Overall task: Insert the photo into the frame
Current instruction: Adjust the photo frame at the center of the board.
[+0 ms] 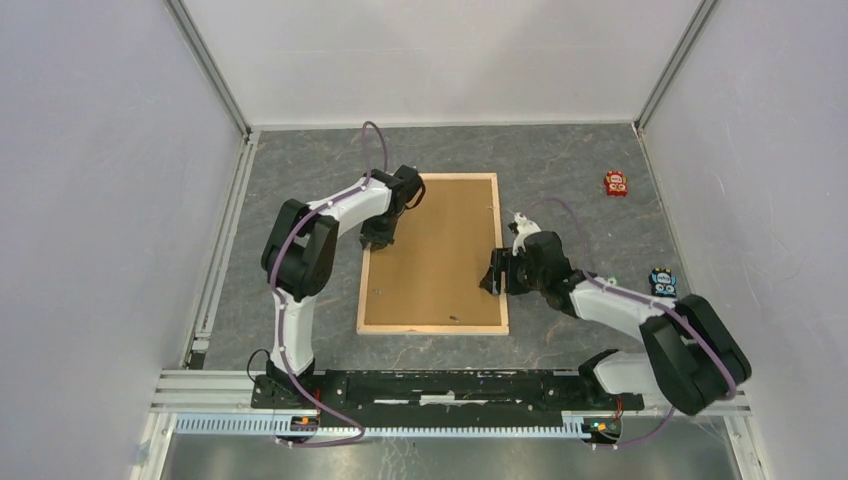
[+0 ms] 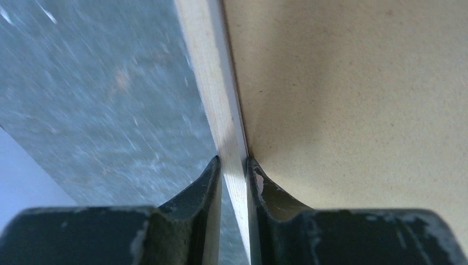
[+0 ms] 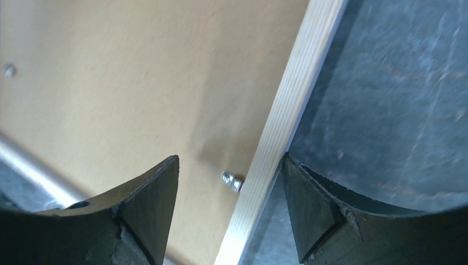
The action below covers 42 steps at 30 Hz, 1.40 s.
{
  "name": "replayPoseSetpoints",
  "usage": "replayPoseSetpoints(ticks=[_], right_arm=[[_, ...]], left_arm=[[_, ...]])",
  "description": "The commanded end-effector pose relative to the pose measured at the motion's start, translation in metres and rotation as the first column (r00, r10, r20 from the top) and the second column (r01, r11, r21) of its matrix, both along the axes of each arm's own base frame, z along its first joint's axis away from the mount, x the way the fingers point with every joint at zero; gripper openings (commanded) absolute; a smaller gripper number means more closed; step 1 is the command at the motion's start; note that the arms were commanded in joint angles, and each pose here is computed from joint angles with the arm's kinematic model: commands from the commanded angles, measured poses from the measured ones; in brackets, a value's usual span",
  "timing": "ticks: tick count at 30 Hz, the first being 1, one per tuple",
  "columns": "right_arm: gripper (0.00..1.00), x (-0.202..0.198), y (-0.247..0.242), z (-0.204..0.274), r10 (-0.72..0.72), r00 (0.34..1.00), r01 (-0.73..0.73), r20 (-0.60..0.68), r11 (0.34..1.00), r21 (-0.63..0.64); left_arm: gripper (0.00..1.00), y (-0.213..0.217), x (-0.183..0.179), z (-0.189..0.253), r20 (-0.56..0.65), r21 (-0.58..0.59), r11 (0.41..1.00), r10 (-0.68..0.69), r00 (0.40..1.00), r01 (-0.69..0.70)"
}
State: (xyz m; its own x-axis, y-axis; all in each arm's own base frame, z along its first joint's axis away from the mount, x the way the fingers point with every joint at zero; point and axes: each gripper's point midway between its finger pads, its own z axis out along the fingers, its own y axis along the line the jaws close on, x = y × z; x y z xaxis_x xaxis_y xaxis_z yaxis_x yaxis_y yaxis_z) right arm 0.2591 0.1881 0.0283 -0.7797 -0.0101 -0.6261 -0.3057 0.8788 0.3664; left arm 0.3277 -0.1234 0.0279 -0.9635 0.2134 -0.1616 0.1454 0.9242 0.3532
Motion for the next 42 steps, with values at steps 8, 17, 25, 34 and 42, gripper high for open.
replayPoseSetpoints(ticks=[8, 17, 25, 34, 42], right_arm=[[0.75, -0.028, 0.041, 0.050, 0.021, 0.999, -0.036, 0.047, 0.944, 0.329], [0.83, -0.036, 0.040, 0.097, 0.136, 0.967, -0.210, 0.214, 0.901, 0.379], [0.80, -0.030, 0.047, 0.124, 0.183, 0.949, -0.288, 0.256, 0.836, 0.468], [0.79, -0.022, 0.042, 0.130, 0.132, 0.956, -0.249, 0.263, 0.837, 0.487], [0.79, -0.017, 0.033, 0.126, 0.097, 0.958, -0.211, 0.269, 0.875, 0.436]], left_arm=[[0.44, -0.022, 0.122, 0.071, 0.351, 0.046, 0.999, 0.007, 0.936, -0.025], [0.88, -0.011, 0.010, 0.124, 0.342, -0.319, 0.939, 0.238, 0.909, -0.126], [0.87, -0.042, -0.089, 0.092, 0.021, -0.704, 0.573, 0.608, 0.793, -0.420], [0.94, -0.041, -0.111, 0.046, -0.161, -0.730, 0.254, 0.838, 0.521, -0.634], [0.80, -0.050, -0.100, 0.023, -0.176, -0.697, 0.214, 0.874, 0.453, -0.684]])
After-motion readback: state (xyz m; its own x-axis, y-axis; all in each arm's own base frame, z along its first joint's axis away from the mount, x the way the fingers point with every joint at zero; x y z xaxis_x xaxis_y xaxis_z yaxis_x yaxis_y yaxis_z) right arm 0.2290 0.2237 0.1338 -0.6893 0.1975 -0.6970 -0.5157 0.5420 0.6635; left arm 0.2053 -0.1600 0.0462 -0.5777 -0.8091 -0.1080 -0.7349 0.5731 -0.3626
